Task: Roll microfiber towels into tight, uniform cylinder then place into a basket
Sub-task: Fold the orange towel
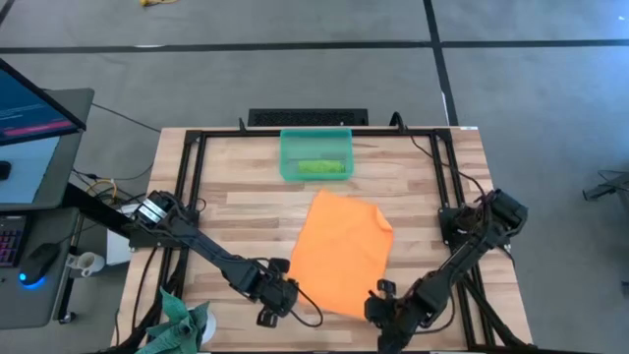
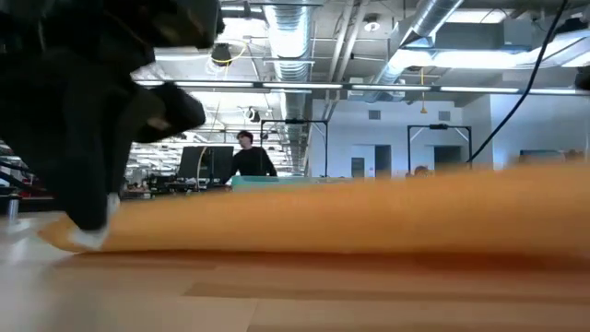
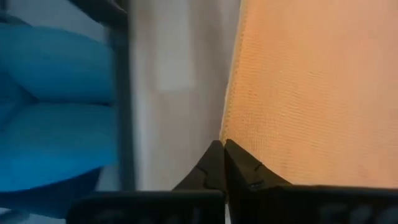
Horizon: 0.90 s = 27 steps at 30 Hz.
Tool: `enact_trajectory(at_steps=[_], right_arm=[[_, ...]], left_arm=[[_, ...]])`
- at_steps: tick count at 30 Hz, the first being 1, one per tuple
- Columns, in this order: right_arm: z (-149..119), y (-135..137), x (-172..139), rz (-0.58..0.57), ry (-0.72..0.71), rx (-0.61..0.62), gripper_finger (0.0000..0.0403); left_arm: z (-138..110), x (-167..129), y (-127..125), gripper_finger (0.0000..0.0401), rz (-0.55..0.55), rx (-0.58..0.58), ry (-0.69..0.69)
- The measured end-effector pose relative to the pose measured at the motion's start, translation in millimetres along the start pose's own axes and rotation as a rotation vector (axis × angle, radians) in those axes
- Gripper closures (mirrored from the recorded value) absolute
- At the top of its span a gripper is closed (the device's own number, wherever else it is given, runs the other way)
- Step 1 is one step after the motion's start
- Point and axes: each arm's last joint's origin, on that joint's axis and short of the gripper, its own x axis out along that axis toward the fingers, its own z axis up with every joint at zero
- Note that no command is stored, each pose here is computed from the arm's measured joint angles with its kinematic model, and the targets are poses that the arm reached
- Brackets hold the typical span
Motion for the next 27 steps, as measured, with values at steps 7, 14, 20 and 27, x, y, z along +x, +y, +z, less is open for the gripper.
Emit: enact_trajectory(at_steps=[7,14,20,27], right_arm=[[12.7,30.6,-22.0,0.079,-0.063,-0.019,0.0398],[12.4,39.4,-30.2,0.076,-0.077,-0.032,0.0391],[15.2,44.7,-38.3,0.063,-0.079,-0.042,0.0395],[15.0,34.5,-49.8,-0.109,0.015,-0.138,0.0398]], left_arm=[[5.7,-31.8,-25.8,0.0397,0.029,0.044,0.093],[9.4,-71.8,-54.4,0.0397,0.178,0.105,0.067],[10.9,-93.6,-64.8,0.0397,0.281,0.132,0.021],[16.2,-93.8,-50.0,0.0397,0.431,0.277,0.019]])
